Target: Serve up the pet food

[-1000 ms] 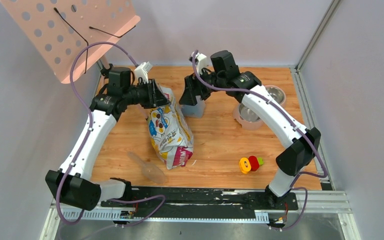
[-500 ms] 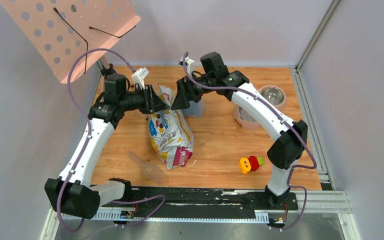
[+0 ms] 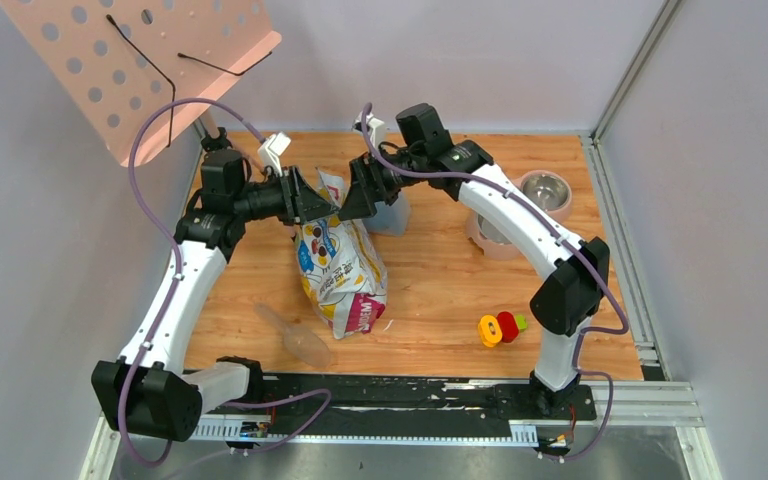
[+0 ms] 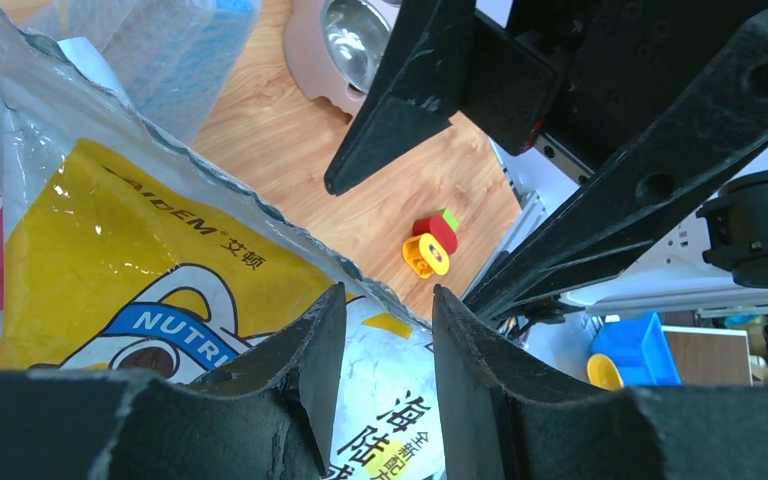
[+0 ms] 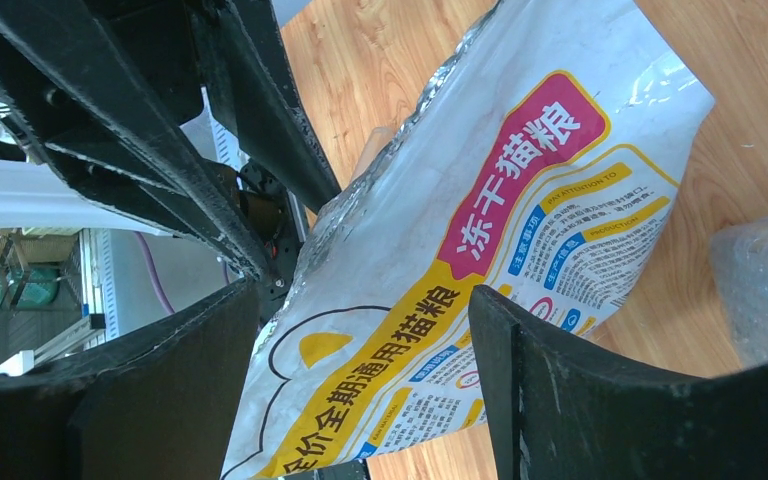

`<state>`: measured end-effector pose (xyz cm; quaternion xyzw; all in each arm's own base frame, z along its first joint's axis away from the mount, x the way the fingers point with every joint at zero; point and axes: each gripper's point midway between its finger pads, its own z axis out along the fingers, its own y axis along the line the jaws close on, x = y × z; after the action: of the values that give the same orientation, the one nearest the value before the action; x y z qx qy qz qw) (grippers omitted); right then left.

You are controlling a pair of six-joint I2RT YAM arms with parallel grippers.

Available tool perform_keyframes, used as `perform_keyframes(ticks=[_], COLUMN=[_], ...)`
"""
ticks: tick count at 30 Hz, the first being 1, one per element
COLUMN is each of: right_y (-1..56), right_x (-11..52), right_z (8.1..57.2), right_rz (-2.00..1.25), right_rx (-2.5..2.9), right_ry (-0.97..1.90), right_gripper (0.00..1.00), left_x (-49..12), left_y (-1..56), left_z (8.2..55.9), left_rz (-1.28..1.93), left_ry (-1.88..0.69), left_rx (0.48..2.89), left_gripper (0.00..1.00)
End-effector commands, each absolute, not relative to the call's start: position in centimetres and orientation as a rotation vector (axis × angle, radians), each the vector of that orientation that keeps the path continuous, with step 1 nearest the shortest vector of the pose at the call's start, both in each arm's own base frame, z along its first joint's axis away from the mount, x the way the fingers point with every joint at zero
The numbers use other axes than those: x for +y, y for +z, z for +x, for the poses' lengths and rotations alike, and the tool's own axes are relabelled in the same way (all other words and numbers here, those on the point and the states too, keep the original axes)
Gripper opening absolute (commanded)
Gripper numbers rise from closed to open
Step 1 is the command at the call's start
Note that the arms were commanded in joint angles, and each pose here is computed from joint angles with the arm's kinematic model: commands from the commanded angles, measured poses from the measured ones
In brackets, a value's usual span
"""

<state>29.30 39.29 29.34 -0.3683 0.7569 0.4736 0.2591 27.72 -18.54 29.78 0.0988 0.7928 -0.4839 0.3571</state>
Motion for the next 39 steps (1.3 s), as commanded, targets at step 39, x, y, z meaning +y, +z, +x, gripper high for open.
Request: perform_keyframes(ticks=[39], right_y=[30.2], right_x=[40.1], right_z=[32.1], right_rz=[-0.829], right_rx=[2.057], right_ry=[1.167], right_gripper=[0.72], left_x=[-17.3], left_y=[28.2], left_z=[28.6], left_rz=[0.147], left_ry=[-1.199], left_rx=[2.099], left_gripper=[0.35])
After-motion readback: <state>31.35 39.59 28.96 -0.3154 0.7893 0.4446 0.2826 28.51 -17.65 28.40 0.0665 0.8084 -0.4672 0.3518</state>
